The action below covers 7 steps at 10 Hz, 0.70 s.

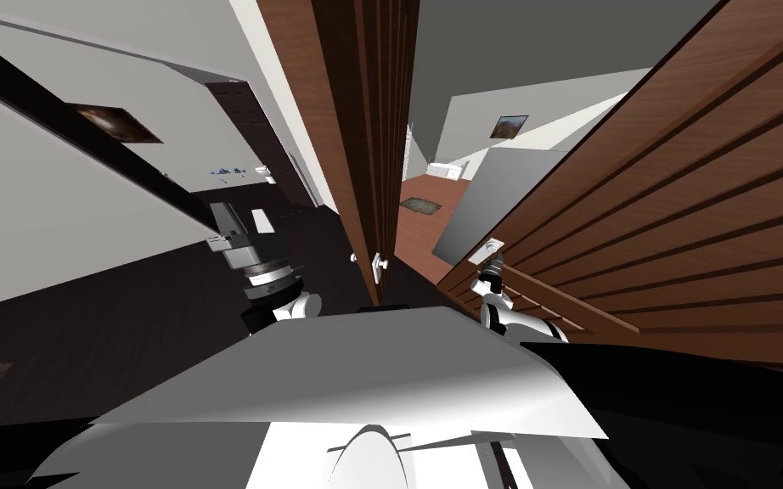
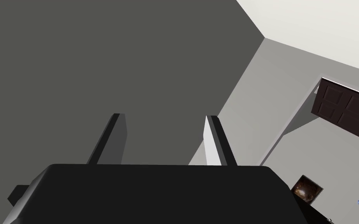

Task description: Pull the door open

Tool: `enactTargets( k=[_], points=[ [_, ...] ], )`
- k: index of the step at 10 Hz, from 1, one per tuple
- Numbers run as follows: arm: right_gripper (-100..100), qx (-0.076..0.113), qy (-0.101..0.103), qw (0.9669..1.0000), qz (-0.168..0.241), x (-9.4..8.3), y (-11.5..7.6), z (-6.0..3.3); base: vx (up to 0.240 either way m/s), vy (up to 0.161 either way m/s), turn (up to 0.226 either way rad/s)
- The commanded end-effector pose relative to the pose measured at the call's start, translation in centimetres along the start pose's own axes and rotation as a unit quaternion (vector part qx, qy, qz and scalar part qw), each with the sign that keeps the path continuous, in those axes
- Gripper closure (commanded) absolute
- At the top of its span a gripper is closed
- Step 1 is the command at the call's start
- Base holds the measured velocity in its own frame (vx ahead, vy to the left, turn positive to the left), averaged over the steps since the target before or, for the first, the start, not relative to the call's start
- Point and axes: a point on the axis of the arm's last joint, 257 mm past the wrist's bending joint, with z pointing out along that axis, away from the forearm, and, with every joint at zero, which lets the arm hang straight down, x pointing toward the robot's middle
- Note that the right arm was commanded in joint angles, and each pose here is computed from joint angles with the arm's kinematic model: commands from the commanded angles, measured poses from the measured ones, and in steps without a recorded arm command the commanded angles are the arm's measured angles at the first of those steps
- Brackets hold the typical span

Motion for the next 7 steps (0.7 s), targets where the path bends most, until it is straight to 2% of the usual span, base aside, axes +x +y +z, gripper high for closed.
enactTargets(
  k=[1, 7],
  points=[
    [-100, 0.0, -0.001, 1.0, 0.0, -0.13, 0.0, 0.01, -0.006, -0.02, -0.007],
    [-100, 0.0, -0.001, 1.0, 0.0, -0.13, 0.0, 0.01, 0.0, 0.001, -0.002]
  ],
)
